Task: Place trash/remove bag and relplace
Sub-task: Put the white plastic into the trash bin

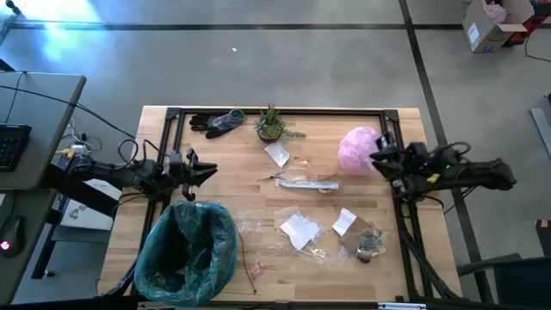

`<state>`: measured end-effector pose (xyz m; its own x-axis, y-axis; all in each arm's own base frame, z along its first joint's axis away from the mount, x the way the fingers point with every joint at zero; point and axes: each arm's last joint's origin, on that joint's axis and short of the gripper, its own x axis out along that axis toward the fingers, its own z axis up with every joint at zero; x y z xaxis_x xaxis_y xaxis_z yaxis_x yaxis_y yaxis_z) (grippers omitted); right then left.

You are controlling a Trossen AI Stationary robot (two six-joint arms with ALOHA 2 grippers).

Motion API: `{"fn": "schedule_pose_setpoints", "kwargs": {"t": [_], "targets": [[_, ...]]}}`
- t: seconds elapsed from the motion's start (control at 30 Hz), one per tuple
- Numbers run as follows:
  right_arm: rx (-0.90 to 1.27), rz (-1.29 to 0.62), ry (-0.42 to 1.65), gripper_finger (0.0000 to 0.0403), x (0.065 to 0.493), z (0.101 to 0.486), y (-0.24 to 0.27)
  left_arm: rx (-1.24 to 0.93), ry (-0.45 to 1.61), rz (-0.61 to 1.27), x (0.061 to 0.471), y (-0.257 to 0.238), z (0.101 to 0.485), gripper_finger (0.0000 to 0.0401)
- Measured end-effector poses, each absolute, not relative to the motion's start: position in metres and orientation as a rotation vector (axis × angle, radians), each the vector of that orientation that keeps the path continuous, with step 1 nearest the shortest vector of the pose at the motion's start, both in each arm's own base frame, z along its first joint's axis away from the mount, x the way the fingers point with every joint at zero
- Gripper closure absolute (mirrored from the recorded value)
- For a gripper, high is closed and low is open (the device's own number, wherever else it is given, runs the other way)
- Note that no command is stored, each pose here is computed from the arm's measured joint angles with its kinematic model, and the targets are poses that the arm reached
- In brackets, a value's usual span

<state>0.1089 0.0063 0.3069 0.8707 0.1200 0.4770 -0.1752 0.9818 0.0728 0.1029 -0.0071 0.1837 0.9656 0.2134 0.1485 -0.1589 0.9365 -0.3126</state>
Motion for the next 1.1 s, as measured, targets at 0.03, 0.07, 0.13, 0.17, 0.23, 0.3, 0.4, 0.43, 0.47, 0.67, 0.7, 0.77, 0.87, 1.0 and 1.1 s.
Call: {"fn": "schedule_pose_setpoints", "kwargs": {"t": [0.03,0.07,0.13,0.17,0.23,0.3,0.4,0.43,0.47,0.67,0.7,0.77,0.87,1.0,1.1], "targets": [[0.091,0.177,-0.477,0.0312,0.115,0.324,0.007,-0.307,-0.170,0.201,0.104,-0.007,0.183,0.0336],[0.069,0.195,-0.450,0.0308,0.124,0.341,0.008,-0.313,-0.159,0.206,0.105,-0.007,0.181,0.0335],[0.039,0.214,-0.334,0.0302,0.148,0.370,0.010,-0.324,-0.135,0.221,0.107,-0.007,0.179,0.0334],[0.024,0.211,-0.248,0.0299,0.162,0.380,0.010,-0.334,-0.123,0.229,0.108,-0.007,0.178,0.0334],[-0.008,0.179,-0.019,0.0296,0.193,0.392,0.011,-0.355,-0.105,0.246,0.110,-0.007,0.175,0.0334],[-0.043,0.113,0.223,0.0294,0.224,0.391,0.010,-0.371,-0.086,0.256,0.111,-0.007,0.173,0.0334],[-0.080,0.036,0.586,0.0293,0.262,0.369,0.008,-0.379,-0.056,0.263,0.114,-0.008,0.170,0.0334],[-0.092,0.012,0.685,0.0292,0.271,0.362,0.008,-0.383,-0.046,0.265,0.115,-0.008,0.169,0.0334],[-0.106,-0.012,0.770,0.0289,0.279,0.354,0.007,-0.384,-0.036,0.265,0.115,-0.008,0.168,0.0334],[-0.179,-0.118,1.175,0.0237,0.312,0.288,0.003,-0.365,0.025,0.267,0.119,-0.009,0.162,0.0334],[-0.179,-0.133,1.215,0.0225,0.314,0.279,0.002,-0.363,0.031,0.274,0.119,-0.009,0.161,0.0334],[-0.166,-0.152,1.272,0.0203,0.319,0.259,-0.001,-0.356,0.040,0.285,0.120,-0.009,0.160,0.0334],[-0.153,-0.164,1.322,0.0179,0.325,0.227,-0.003,-0.353,0.055,0.289,0.121,-0.009,0.158,0.0334],[-0.129,-0.137,1.327,0.0173,0.332,0.199,-0.001,-0.347,0.071,0.292,0.121,-0.009,0.157,0.0334],[-0.126,-0.102,1.335,0.0182,0.334,0.183,0.005,-0.341,0.085,0.302,0.122,-0.009,0.155,0.0334]]}}
